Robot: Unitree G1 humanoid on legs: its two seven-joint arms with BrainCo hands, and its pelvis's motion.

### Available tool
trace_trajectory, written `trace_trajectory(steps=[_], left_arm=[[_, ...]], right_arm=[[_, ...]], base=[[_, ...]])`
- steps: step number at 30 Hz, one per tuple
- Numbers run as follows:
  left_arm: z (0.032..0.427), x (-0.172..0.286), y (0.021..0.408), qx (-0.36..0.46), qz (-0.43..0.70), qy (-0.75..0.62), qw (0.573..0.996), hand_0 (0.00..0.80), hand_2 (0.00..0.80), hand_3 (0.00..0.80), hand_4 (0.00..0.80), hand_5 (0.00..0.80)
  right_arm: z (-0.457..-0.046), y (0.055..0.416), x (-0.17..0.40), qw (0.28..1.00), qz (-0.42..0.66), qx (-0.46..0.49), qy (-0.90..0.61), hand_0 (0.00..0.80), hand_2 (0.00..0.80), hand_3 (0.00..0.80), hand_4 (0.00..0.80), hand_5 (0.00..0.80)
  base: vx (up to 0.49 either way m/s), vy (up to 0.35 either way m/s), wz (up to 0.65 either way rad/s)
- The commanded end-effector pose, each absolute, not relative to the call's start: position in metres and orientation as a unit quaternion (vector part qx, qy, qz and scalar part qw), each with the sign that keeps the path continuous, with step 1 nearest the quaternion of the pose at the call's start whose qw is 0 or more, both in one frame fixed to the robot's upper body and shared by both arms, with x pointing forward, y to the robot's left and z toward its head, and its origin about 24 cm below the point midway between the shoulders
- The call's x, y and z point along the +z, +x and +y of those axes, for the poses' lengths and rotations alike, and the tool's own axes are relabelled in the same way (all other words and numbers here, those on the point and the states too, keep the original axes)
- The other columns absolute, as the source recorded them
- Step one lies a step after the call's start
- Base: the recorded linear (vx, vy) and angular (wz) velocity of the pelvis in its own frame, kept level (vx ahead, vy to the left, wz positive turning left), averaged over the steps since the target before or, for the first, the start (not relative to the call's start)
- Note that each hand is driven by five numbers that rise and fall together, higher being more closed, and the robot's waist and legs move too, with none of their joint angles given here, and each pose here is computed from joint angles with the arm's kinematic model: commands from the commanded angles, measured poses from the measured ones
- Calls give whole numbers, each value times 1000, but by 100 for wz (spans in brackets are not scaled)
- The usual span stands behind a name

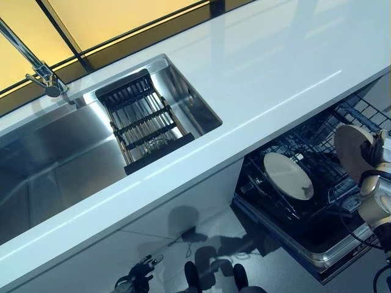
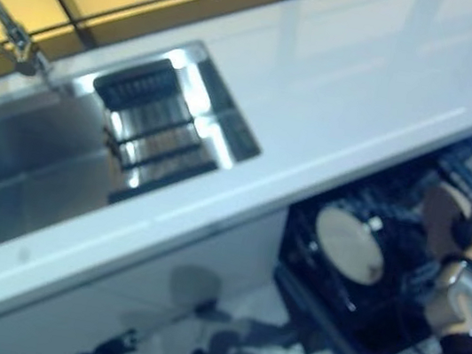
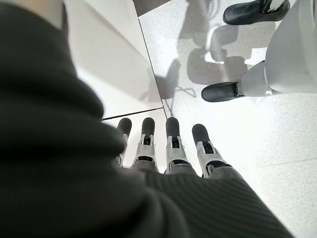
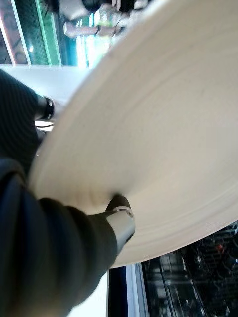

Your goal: Take plates into dishwasher

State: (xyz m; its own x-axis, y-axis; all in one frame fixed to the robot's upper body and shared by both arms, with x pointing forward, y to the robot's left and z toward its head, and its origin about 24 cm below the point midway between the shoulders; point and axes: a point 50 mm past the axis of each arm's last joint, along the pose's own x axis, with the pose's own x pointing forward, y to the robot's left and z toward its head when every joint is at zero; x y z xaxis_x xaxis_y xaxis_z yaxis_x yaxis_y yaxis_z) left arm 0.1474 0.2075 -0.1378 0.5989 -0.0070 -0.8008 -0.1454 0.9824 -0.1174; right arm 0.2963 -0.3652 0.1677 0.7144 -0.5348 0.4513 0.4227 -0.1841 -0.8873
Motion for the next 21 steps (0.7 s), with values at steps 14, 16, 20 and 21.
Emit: trace_trajectory(steps=[14,16,20,21], left_arm=[[199,-137,156,25,446,-83,891,0,0,0,0,0],[200,-136,158,25,443,-84,892,0,0,0,0,0],[200,-133,163,24,436,-86,895,0,0,0,0,0],[200,-132,166,24,433,-91,897,0,0,0,0,0]], right_arm=[[-339,325,224,523,-54,-396,-752,800,800,800,800,800],[-339,328,224,518,-49,-394,-758,800,800,800,800,800],[-339,331,225,504,-44,-389,-770,800,800,800,800,800],[-338,333,225,502,-41,-389,-771,800,800,800,800,800]], base=[[-2,0,1],[-17,-11,8],[-21,-7,9],[-24,2,3]])
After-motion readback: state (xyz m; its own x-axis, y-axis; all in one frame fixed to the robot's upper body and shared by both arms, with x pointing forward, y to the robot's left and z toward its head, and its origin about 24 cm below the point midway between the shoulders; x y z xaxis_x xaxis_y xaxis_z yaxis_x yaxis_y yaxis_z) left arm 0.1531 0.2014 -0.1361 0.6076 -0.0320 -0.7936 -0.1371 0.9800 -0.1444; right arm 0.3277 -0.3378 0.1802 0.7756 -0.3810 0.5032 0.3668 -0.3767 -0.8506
